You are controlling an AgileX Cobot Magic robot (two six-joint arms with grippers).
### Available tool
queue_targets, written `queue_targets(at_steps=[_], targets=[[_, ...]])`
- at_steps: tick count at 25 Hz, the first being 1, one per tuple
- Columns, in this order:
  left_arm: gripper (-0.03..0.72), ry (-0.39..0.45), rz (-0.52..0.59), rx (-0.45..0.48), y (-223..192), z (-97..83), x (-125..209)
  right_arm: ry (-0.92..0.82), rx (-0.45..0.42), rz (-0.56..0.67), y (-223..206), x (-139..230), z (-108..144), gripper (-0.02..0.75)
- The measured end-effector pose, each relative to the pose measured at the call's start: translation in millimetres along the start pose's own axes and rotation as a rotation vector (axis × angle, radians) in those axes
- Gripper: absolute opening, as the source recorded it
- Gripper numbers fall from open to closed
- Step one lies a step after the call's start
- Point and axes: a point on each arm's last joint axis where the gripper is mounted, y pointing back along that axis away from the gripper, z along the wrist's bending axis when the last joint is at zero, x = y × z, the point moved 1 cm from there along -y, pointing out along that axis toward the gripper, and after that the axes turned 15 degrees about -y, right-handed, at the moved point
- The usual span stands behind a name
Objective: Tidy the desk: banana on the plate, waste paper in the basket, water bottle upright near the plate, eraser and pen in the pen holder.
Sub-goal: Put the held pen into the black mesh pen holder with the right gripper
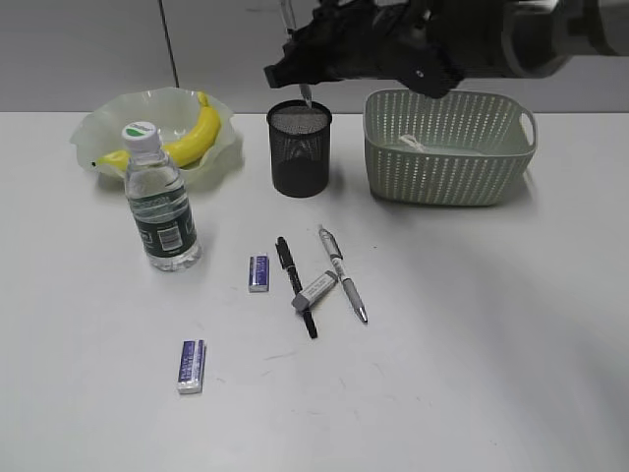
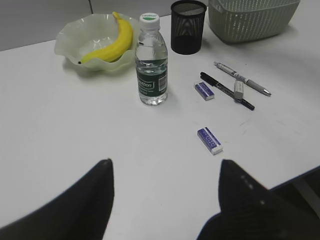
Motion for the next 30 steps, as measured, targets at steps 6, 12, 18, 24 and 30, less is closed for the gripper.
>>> queue_targets(at_steps=[6,12,18,24,30], targets=[[0.489,0.0,0.007,0.002,-1,0.2,-1,-0.106,0.001,-0.038,-22,16,-25,0.112],[0.489,0.0,0.008,0.002,-1,0.2,-1,-0.123,-0.021,-0.051,-31,26,-26,0.112],[0.489,0.0,0.008,0.002,-1,0.2,-1,-0.13,-0.018,-0.027,-38,39,-28,0.309],[0.489,0.0,0.008,0.002,-1,0.2,-1,-0.127,-0.011,-0.039,-32,28,-27,0.515],[0.489,0.0,0.008,0.002,-1,0.2,-1,-0.149,0.135,0.036,9,-18,-32,0.525]])
